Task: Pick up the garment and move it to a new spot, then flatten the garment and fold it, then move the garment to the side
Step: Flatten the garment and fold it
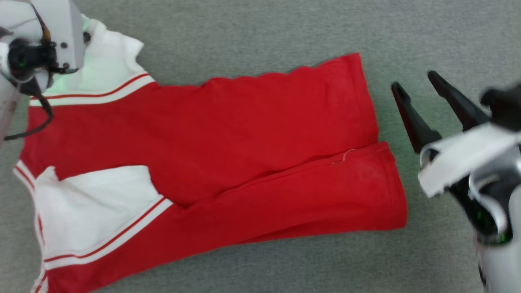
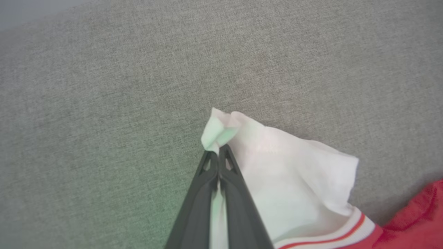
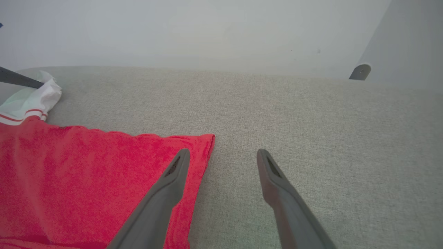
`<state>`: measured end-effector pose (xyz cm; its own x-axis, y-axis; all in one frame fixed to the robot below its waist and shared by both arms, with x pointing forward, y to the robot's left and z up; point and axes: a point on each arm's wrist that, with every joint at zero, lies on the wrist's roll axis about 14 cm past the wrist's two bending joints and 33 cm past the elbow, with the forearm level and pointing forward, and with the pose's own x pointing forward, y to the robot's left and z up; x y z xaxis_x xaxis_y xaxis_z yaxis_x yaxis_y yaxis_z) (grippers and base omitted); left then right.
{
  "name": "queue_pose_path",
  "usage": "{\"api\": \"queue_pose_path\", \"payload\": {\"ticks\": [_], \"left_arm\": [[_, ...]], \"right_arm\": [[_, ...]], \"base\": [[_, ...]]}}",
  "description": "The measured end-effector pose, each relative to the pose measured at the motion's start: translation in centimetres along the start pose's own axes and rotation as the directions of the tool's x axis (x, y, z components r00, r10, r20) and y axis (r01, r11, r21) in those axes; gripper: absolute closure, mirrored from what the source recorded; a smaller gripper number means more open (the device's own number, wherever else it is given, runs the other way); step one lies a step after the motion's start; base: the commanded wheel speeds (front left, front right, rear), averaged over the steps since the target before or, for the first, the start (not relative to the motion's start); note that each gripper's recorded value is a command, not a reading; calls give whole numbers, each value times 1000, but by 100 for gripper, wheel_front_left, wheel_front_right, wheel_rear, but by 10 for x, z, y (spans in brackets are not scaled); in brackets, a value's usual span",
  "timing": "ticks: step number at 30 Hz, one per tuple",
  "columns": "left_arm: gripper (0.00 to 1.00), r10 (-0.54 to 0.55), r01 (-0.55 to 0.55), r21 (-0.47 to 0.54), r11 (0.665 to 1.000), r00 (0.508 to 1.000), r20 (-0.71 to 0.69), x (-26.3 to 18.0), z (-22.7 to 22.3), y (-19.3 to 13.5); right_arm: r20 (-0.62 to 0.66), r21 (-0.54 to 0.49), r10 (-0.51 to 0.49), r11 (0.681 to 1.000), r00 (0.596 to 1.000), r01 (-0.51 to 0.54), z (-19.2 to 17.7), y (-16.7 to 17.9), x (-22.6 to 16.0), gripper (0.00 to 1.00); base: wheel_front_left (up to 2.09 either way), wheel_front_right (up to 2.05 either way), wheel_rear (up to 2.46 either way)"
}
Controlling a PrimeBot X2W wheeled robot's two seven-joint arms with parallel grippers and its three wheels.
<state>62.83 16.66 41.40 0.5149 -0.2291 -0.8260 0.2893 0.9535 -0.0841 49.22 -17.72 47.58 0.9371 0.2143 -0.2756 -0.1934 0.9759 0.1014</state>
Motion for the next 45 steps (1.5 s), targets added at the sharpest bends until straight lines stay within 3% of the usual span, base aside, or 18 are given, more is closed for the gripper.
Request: {"api": "queue_pose_path", "payload": {"ticks": [8,16,17,18,19,20,23,28,38,45], "left_arm": [[100,0,0,2,1000,999,32,-9,7,1],[100,2,-1,-8,1000,999,44,-3,6,4],[100,2,-1,-9,1000,999,44,-2,5,5],[100,1,-1,-9,1000,999,48,-2,5,5],[100,3,-3,-11,1000,999,50,-2,5,6],[100,5,-4,-13,1000,999,52,-2,5,6],[100,6,-5,-13,1000,998,65,-3,7,7],[100,15,-13,-21,1000,994,105,-10,15,10],[100,12,-11,-7,1000,982,189,-48,31,8],[100,24,-29,21,999,978,206,-86,18,16]], "right_arm": [[-282,15,40,999,959,-37,-20,9,43,0],[-543,3,59,998,837,-68,-58,23,63,0],[-563,-6,49,998,825,-63,-59,22,64,13],[-583,-18,39,998,811,-61,-60,21,66,54],[-601,-20,37,998,798,-61,-61,22,67,80],[-614,-17,38,998,789,-61,-61,23,67,100],[-642,-9,38,998,766,-56,-61,23,69,100],[-643,5,47,998,764,-57,-54,26,71,100],[-526,-14,93,993,845,-118,-18,36,67,100],[-471,-61,127,983,873,-176,-9,40,43,100]], "base": [[0,0,0],[0,0,0],[0,0,0],[0,0,0],[0,0,0],[0,0,0],[0,0,0],[0,0,0],[0,0,0],[0,0,0]]}}
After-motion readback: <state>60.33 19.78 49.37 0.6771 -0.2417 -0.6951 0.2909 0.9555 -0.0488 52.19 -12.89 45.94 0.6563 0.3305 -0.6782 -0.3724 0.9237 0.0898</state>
